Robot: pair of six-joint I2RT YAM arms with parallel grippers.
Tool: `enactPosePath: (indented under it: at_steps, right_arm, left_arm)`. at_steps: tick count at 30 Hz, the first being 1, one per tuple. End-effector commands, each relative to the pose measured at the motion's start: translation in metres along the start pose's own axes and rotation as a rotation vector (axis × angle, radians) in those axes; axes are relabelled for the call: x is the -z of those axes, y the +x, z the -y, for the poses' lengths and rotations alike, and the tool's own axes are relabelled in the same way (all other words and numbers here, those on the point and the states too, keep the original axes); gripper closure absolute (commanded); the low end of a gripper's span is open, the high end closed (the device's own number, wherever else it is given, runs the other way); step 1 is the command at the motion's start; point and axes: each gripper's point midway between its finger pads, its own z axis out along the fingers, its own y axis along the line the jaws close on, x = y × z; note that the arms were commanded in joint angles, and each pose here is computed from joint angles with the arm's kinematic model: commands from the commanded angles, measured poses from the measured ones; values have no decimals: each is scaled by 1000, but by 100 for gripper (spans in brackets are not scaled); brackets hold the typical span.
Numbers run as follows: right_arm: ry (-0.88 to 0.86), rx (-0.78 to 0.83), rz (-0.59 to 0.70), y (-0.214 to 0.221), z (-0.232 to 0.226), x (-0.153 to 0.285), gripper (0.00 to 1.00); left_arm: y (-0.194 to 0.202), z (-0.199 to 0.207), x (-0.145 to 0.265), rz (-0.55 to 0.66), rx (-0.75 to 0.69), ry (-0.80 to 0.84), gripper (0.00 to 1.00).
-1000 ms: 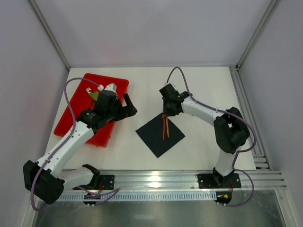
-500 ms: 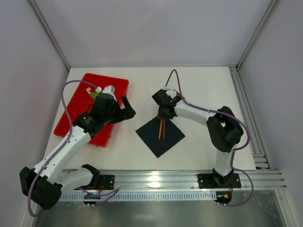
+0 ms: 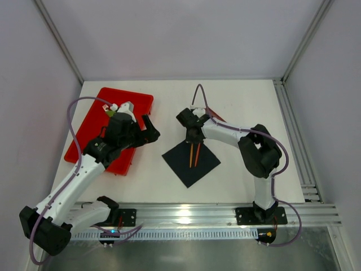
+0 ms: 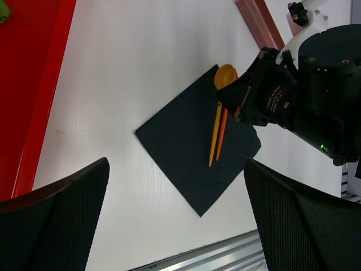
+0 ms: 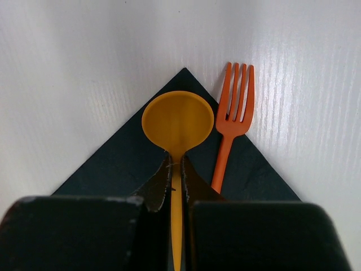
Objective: Place the utensils on the paper napkin and roll it up
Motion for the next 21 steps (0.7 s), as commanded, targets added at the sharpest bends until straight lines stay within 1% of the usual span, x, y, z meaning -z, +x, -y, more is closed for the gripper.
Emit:
enactPosePath:
  at_steps: [1, 10, 21]
  right_arm:
    - [4, 21, 40, -13, -5, 4, 96]
    - [26, 44, 34, -12, -3, 0, 95]
    - [41, 44, 21, -5, -1, -5, 85]
  left_arm:
    - [-3, -1, 4, 20, -18, 1, 0]
    - [-2, -2, 5, 18, -15, -2, 1]
    - [-5, -3, 9, 35, -16, -6, 0]
